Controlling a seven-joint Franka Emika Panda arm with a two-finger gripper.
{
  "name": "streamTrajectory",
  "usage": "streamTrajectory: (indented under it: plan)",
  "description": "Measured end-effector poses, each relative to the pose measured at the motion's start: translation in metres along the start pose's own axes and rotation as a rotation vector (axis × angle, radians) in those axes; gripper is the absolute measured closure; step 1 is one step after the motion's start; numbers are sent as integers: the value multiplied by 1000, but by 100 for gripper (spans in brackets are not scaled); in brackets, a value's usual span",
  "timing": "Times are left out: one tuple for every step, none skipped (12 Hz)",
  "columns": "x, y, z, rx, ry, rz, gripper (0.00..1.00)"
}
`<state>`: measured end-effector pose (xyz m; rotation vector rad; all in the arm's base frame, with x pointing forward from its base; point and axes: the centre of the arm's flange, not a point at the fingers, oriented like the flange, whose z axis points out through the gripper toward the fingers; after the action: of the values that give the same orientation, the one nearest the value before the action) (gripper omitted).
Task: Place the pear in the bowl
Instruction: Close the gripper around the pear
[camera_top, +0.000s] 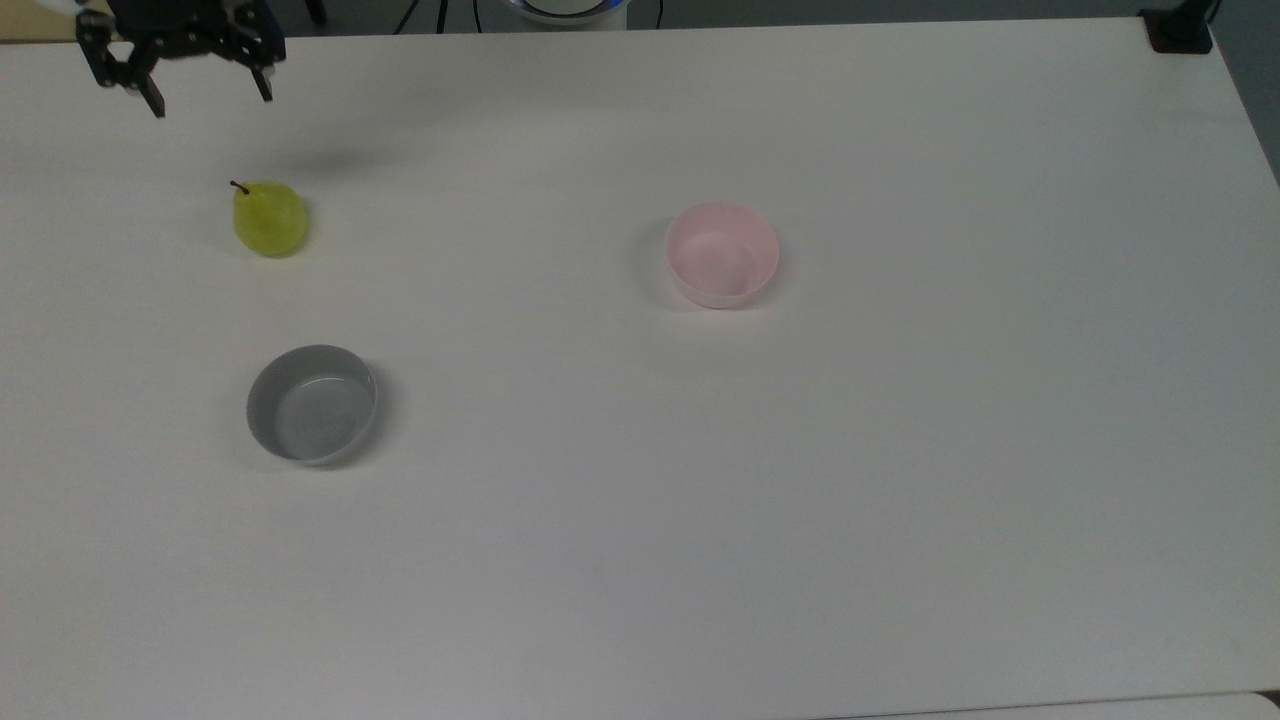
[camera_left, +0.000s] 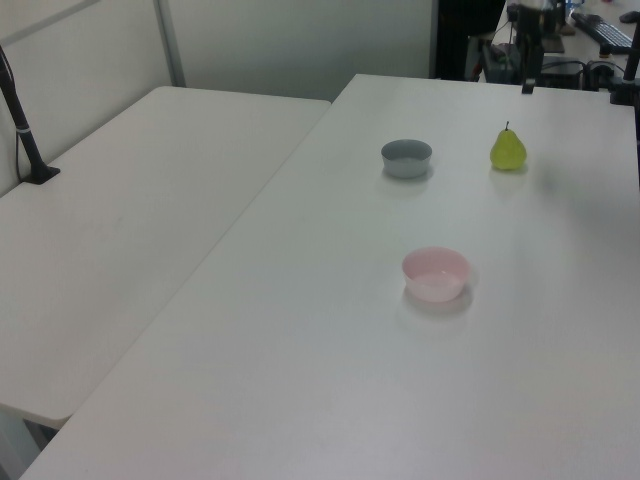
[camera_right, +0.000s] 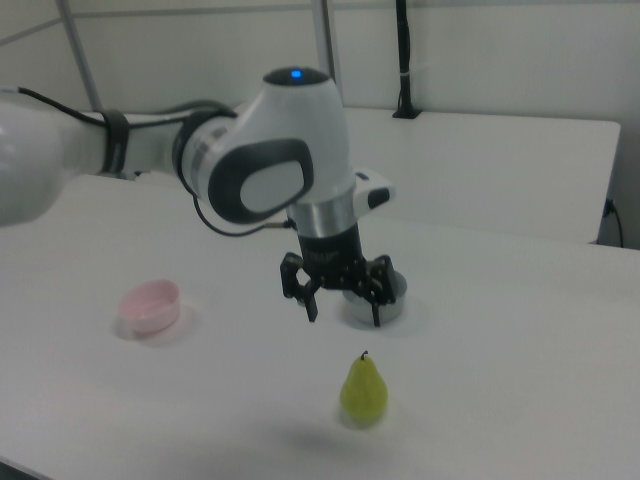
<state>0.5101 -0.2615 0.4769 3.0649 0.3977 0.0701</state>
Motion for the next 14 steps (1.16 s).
streamTrajectory:
  plan:
    - [2, -1, 21, -6, -4, 12, 0]
    - [3, -1, 37, -9, -11, 14, 0]
    - [5, 0, 50, -13, -19, 16, 0]
    - [7, 2, 62, -16, -28, 21, 0]
    - [7, 4, 73, -13, -43, 27, 0]
    - [7, 7, 83, -13, -53, 30, 0]
    - [6, 7, 94, -13, -62, 30, 0]
    - [7, 6, 103, -17, -64, 28, 0]
    - [7, 6, 111, -27, -58, 26, 0]
    - [7, 4, 119, -31, -57, 23, 0]
    - [7, 2, 127, -29, -63, 20, 6]
    - [7, 1, 133, -28, -68, 18, 9]
    - [7, 1, 136, -29, -69, 18, 11]
    - [7, 1, 137, -29, -71, 23, 28]
